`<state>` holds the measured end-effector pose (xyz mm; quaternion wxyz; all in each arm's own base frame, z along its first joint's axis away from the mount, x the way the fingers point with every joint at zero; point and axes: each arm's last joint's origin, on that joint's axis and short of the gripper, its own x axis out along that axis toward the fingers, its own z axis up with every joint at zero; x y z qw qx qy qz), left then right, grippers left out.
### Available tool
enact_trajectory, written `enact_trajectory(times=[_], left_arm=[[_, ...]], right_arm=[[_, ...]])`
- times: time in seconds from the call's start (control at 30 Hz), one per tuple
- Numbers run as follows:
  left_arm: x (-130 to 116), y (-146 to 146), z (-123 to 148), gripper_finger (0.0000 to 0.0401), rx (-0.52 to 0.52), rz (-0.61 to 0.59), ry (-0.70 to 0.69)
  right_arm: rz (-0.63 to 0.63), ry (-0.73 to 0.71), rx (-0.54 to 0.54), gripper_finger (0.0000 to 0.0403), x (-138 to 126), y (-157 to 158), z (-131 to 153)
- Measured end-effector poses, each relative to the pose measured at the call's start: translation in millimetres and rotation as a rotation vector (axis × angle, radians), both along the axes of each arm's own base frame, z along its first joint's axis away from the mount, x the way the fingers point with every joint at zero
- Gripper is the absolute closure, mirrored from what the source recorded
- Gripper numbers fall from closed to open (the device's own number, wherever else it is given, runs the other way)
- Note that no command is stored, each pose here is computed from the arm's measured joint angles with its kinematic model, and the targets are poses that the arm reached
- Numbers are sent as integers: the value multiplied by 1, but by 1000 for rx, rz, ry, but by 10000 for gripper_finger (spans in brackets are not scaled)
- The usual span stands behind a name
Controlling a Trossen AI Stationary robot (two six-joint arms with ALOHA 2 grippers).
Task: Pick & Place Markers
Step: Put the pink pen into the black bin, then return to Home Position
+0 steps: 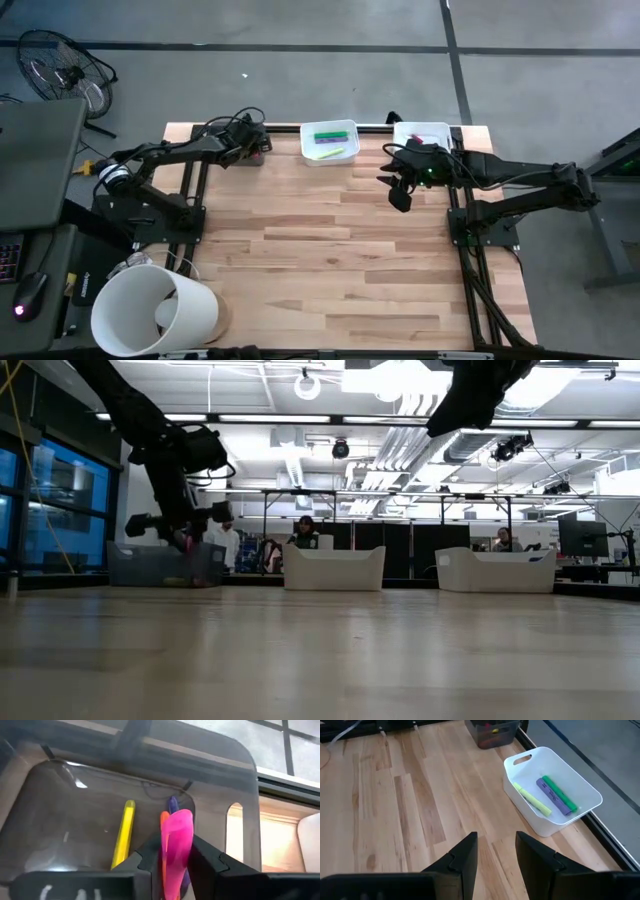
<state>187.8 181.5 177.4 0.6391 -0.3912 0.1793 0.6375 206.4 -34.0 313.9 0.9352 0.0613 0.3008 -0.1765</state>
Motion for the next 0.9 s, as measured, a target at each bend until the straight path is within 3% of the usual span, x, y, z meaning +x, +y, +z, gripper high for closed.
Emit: enact_trajectory(times=[0.63,0.9], left_arm=[[-2,-2,-2,305,-13,7,34],[-2,-2,-1,278,-10,-3,30]], right_arm=[[13,36,-5,281,-2,0,-2],[10,35,4,281,-3,1,-2]])
